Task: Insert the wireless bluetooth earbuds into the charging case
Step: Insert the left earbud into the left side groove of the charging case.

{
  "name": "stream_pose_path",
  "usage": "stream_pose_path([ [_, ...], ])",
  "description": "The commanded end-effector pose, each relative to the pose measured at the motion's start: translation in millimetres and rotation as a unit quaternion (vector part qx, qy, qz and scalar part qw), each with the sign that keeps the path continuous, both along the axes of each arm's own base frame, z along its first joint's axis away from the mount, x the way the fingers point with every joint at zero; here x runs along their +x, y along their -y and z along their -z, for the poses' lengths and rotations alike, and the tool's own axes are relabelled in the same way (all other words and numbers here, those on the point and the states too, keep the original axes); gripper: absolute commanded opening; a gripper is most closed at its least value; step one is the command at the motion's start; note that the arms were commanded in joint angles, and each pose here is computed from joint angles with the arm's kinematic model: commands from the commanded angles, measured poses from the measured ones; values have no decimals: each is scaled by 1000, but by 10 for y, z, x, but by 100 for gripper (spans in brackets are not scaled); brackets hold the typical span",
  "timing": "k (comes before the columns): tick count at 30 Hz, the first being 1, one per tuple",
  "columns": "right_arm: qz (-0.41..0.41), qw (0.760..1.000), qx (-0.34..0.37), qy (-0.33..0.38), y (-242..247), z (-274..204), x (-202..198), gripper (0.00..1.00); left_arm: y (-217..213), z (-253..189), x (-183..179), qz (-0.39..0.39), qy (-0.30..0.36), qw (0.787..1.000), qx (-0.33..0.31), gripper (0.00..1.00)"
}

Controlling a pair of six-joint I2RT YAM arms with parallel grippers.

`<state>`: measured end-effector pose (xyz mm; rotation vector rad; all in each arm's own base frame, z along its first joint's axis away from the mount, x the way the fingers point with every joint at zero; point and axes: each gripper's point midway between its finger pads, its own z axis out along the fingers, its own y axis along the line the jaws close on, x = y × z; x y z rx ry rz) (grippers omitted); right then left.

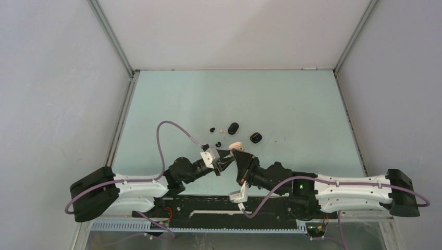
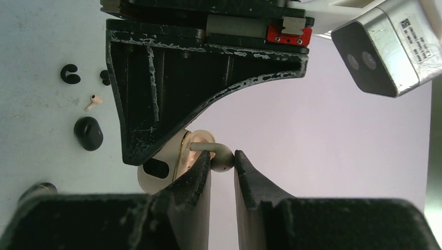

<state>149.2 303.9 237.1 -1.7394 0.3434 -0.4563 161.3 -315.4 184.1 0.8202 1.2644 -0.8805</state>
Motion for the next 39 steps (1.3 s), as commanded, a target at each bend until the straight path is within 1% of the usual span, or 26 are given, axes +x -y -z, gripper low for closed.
stream_pose_path([
  [1, 1, 1000, 21, 7, -29, -86, 29, 0, -15, -195, -42, 6, 33, 999, -27, 0],
  [11, 11, 1000, 14, 5, -22, -37, 90, 0, -22, -207, -74, 11, 41, 999, -28, 0],
  [23, 6, 1000, 25, 0, -60, -51, 81, 0, -19, -219, -90, 14, 47, 998, -28, 0],
  [31, 19, 1000, -10, -9, 1, 101, 108, 0, -67, -250, -86, 6, 54, 998, -36, 0],
  [32, 21, 1000, -18, -11, 9, 128, 114, 1, -69, -255, -86, 6, 54, 998, -36, 0],
  [35, 24, 999, -31, -13, 18, 152, 127, 20, -68, -263, -86, 6, 56, 998, -37, 0],
  [36, 26, 999, -38, -14, 21, 160, 135, 23, -68, -258, -90, 6, 56, 998, -36, 0],
  [39, 28, 998, -45, -21, 13, 139, 142, 27, -70, -261, -91, 6, 57, 998, -36, 0],
])
